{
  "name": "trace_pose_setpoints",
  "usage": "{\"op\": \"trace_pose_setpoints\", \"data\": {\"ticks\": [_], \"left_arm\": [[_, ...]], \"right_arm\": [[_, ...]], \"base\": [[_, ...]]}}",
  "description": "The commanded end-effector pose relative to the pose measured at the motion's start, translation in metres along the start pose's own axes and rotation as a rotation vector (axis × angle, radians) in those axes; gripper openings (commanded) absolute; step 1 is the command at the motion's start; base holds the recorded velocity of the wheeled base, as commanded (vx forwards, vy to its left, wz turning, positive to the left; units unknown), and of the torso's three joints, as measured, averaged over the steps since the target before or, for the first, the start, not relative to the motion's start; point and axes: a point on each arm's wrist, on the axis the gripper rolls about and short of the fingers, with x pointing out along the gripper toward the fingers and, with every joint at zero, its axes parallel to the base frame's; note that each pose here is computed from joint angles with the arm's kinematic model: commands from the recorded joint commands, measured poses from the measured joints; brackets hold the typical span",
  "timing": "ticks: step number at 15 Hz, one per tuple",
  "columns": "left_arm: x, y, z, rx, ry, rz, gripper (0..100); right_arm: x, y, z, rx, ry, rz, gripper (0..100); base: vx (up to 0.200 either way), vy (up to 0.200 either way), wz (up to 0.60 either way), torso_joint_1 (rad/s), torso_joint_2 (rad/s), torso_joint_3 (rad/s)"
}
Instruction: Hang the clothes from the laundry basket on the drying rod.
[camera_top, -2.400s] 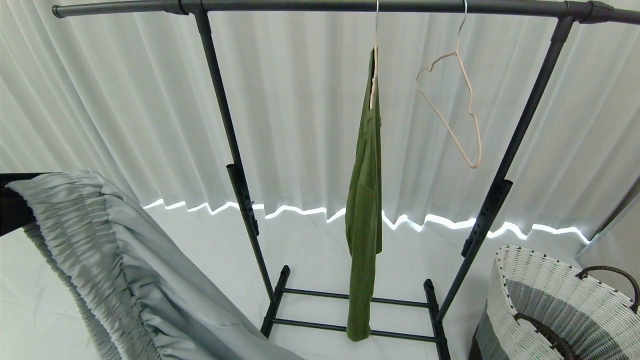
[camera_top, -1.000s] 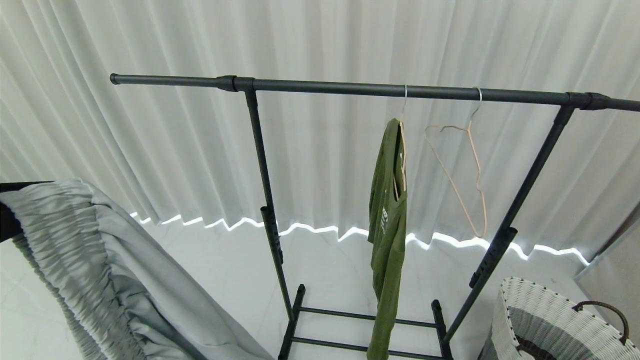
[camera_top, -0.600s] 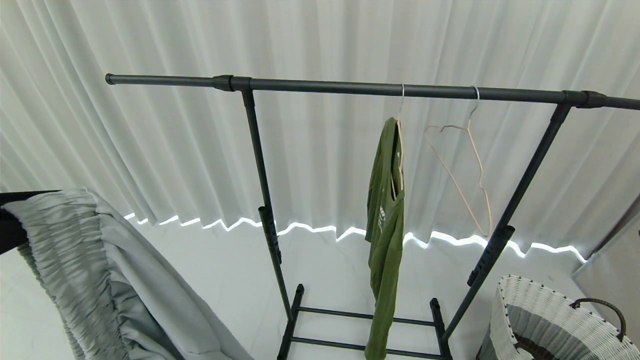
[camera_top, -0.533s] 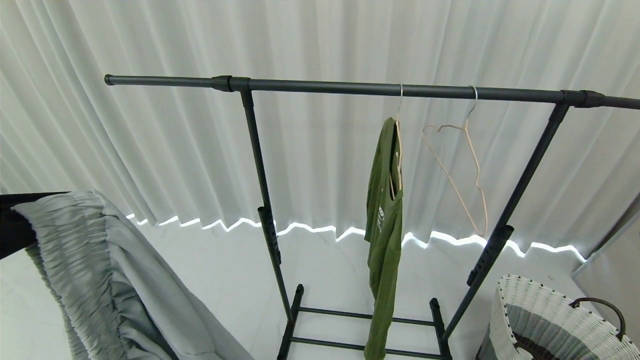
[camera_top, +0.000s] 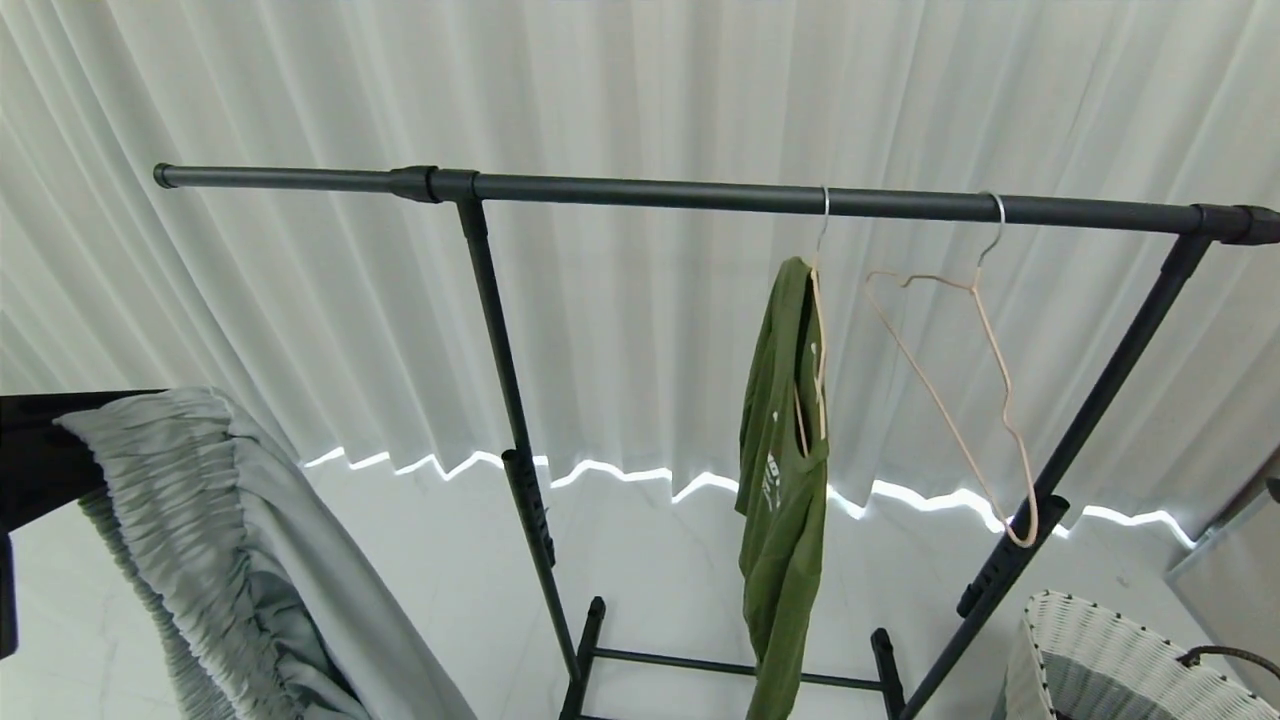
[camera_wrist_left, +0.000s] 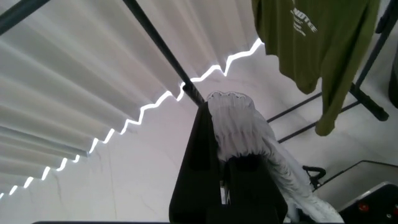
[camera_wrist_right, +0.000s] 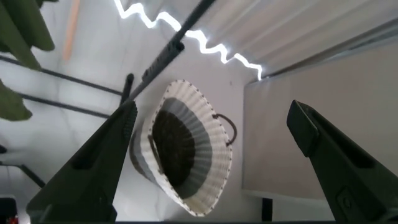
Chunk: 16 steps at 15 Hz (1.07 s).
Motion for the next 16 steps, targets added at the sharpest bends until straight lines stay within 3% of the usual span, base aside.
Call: {"op": "trace_pose_setpoints", "data": {"ticks": [1,3,9,13,16], "left_arm": [[0.002,-0.001,0.000,0.002,0.006,-0.002,0],[0.002,-0.001,-0.002,0.004,0.011,-0.004,0],[0.002,-0.003,-0.007,0.028,0.021,-0.011,0],[0.003,-0.004,-0.007,0.029,0.022,-0.011,0],[0.003,-0.004,-0.007,0.029,0.022,-0.011,0]], "right_arm": [[0.004,0.002,0.001,0.017,-0.008,0.017,100],[0.020,0.010,0.003,0.069,-0.032,0.022,100],[0.091,0.052,0.013,0.145,-0.099,0.044,100],[0.103,0.076,0.020,0.264,-0.074,0.120,100],[0.125,0.091,0.018,0.359,0.004,0.124,100]], "base": [[0.200,0.000,0.00,0.002,0.01,0.002],[0.200,0.000,0.00,0.002,0.01,0.002],[0.000,0.000,0.00,0.000,0.00,0.000],[0.000,0.000,0.00,0.000,0.00,0.000],[0.000,0.000,0.00,0.000,0.00,0.000]]}}
